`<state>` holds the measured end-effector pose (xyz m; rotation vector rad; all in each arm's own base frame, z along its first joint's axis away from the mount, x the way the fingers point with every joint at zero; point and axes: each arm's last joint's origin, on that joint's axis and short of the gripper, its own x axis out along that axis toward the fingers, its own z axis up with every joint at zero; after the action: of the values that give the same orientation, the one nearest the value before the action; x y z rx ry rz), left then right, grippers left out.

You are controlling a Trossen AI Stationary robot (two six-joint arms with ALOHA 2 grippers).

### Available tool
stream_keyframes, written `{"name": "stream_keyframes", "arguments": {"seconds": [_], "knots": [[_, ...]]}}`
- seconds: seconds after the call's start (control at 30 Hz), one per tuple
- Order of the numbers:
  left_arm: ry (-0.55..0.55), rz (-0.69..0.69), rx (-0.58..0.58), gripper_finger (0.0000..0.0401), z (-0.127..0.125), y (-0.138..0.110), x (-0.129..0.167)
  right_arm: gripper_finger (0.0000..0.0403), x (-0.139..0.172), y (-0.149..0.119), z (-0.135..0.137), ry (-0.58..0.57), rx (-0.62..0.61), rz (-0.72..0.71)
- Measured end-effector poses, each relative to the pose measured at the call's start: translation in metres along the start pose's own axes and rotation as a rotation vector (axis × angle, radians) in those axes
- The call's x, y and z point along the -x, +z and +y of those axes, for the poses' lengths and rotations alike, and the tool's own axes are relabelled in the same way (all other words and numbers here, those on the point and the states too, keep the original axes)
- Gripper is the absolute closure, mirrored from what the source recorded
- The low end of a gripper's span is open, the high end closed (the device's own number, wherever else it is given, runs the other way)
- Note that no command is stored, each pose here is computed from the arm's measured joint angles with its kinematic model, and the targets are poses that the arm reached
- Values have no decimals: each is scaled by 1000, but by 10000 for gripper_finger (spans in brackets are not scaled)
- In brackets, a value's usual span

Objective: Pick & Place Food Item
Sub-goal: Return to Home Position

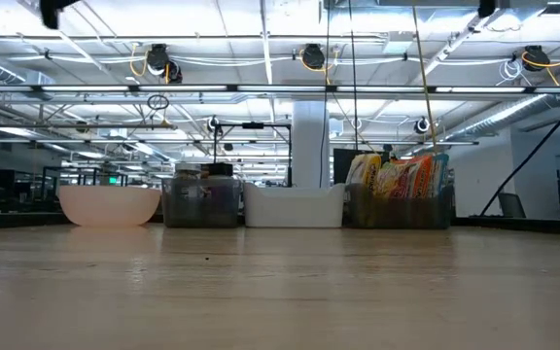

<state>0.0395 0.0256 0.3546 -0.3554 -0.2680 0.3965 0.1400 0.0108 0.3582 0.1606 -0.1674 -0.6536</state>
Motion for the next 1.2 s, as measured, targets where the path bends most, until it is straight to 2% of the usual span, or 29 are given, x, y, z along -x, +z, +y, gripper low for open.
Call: {"name": "stream_keyframes", "arguments": {"seconds": [0.17, 0.3, 0.4, 0.5, 0.57, 0.67, 0.83, 0.97, 1.07, 1.2], "knots": [[77, -22, 4, 199, 0, -17, 30, 401, 16, -2, 11, 30, 43, 23], [92, -31, 31, 199, 2, -30, 43, 402, 24, -14, 12, 98, 4, 26], [78, 30, 67, 199, 8, -40, 37, 402, 30, -24, 5, 200, -81, 1], [55, 34, 79, 199, 12, -46, 32, 402, 38, -33, -4, 344, -195, -54], [37, 73, 129, 199, 19, -57, 25, 402, 43, -39, -10, 438, -251, -100], [-10, 67, 172, 199, 25, -66, 17, 402, 49, -51, -18, 506, -323, -145], [-68, 42, 237, 199, 37, -83, 5, 403, 51, -93, -20, 546, -423, -29], [-63, 57, 317, 199, 49, -103, -3, 403, 54, -124, -20, 650, -505, 86], [-73, 85, 343, 199, 53, -116, -7, 403, 57, -138, -23, 681, -518, 88], [-93, 144, 328, 199, 55, -129, -9, 403, 59, -142, -27, 718, -439, -6]]}}
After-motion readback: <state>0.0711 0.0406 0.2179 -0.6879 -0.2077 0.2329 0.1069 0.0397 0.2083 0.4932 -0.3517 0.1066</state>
